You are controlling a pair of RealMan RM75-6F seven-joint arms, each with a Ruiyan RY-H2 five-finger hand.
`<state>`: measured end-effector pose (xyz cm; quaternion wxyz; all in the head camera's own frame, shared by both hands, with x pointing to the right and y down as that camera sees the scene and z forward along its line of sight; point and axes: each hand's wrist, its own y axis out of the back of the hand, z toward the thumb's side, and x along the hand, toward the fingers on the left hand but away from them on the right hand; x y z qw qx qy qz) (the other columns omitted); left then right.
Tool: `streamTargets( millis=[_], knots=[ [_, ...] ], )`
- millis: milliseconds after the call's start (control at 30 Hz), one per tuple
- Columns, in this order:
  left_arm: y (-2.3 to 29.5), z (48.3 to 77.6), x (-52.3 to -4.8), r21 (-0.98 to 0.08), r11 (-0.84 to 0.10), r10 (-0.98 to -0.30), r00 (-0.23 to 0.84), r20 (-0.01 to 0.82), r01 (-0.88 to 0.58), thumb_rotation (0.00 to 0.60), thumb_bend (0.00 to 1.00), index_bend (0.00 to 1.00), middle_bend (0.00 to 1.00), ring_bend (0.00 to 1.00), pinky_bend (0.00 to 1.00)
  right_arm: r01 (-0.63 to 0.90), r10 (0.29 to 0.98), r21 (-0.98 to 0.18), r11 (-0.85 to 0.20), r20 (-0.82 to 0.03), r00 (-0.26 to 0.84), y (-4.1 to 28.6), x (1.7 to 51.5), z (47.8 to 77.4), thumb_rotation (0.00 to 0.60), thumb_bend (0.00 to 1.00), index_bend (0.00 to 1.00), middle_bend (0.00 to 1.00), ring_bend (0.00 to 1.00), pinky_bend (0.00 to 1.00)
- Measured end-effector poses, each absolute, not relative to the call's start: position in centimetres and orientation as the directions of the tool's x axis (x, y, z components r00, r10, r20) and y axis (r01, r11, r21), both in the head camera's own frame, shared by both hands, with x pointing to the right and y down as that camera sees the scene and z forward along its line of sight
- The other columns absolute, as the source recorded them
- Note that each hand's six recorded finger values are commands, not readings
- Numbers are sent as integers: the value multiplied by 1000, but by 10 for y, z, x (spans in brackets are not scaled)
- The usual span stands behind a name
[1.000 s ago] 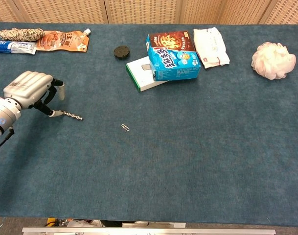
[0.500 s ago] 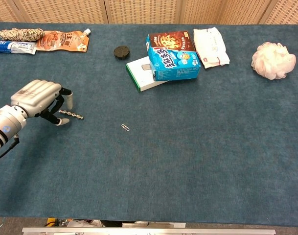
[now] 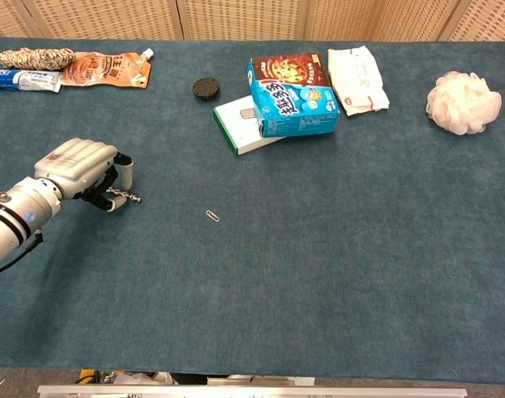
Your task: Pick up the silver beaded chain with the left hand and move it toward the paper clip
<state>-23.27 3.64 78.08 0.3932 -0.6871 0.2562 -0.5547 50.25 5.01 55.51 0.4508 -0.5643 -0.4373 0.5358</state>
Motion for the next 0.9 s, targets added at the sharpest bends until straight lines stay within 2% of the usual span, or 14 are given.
streamTargets(
  millis=[900],
  knots=[
    [36, 788, -224, -817, -566, -778, 260, 572, 106, 600, 307, 514, 829, 830, 904, 10, 977, -978, -208, -208, 38, 51, 505, 553, 600, 268, 474, 522, 416, 453]
  ],
)
